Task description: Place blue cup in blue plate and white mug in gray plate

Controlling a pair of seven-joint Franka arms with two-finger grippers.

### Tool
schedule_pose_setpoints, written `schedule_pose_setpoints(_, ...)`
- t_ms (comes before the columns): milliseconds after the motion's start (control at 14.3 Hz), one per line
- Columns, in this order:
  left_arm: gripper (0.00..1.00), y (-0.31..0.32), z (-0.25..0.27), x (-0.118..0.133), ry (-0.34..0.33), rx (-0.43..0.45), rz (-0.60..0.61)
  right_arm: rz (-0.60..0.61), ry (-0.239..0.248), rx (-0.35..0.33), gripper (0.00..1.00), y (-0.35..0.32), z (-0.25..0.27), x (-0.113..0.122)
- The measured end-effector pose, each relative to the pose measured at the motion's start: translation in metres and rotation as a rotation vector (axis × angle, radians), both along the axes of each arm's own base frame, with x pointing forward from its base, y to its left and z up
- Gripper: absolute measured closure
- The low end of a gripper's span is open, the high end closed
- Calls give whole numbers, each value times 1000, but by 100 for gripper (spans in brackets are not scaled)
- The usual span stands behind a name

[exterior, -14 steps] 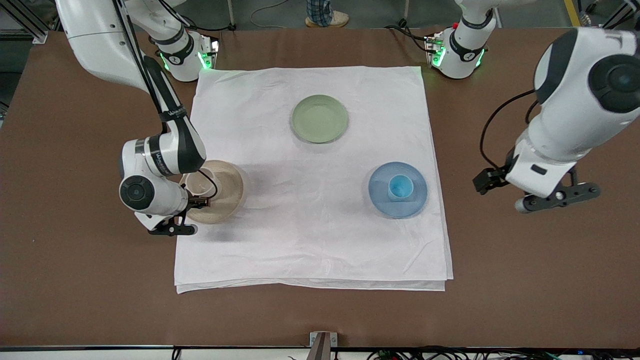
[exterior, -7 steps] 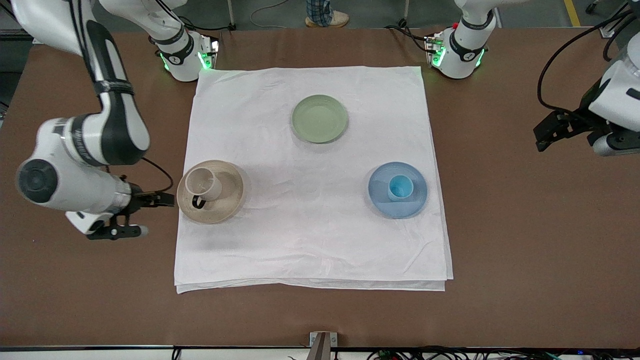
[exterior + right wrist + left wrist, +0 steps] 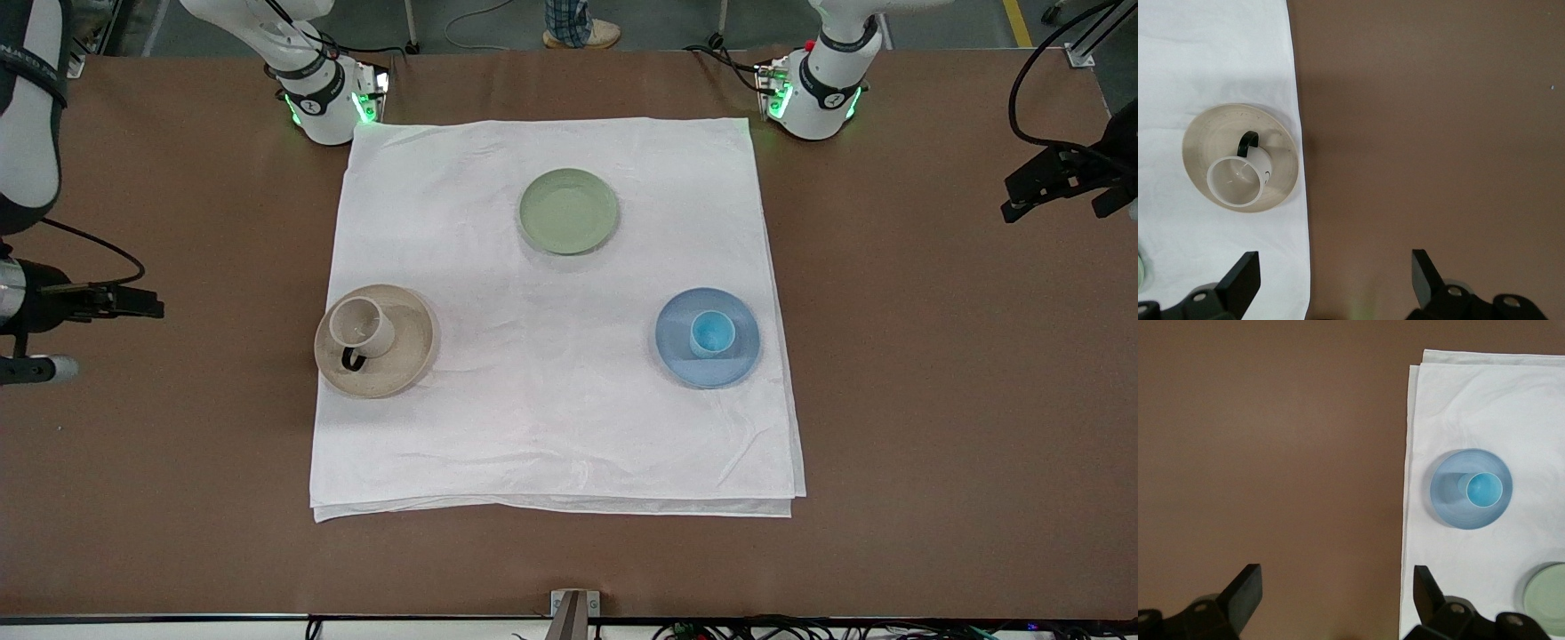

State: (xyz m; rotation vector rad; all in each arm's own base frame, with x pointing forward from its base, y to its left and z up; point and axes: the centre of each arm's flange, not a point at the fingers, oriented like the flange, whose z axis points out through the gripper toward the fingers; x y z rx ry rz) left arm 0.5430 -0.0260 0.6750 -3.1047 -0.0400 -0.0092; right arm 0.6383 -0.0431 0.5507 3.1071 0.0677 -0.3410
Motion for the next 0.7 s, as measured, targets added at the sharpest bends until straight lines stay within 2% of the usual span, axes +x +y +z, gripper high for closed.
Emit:
schedule_pose_setpoints(140, 0, -4, -2, -4, 7, 1, -7, -7, -2, -16, 0, -6, 6, -1)
schedule_pose_setpoints(420, 0, -6, -4, -6, 12, 1, -10, -24, 58, -8, 0, -14, 13, -14)
schedule_pose_setpoints(560, 0, -5, -5, -6, 15, 1, -9, -38, 54, 8, 0, -21, 24, -24)
schedule_pose_setpoints(700, 0, -5, -9, -6, 23, 2, -9, -45, 16, 17, 0, -27, 36, -41)
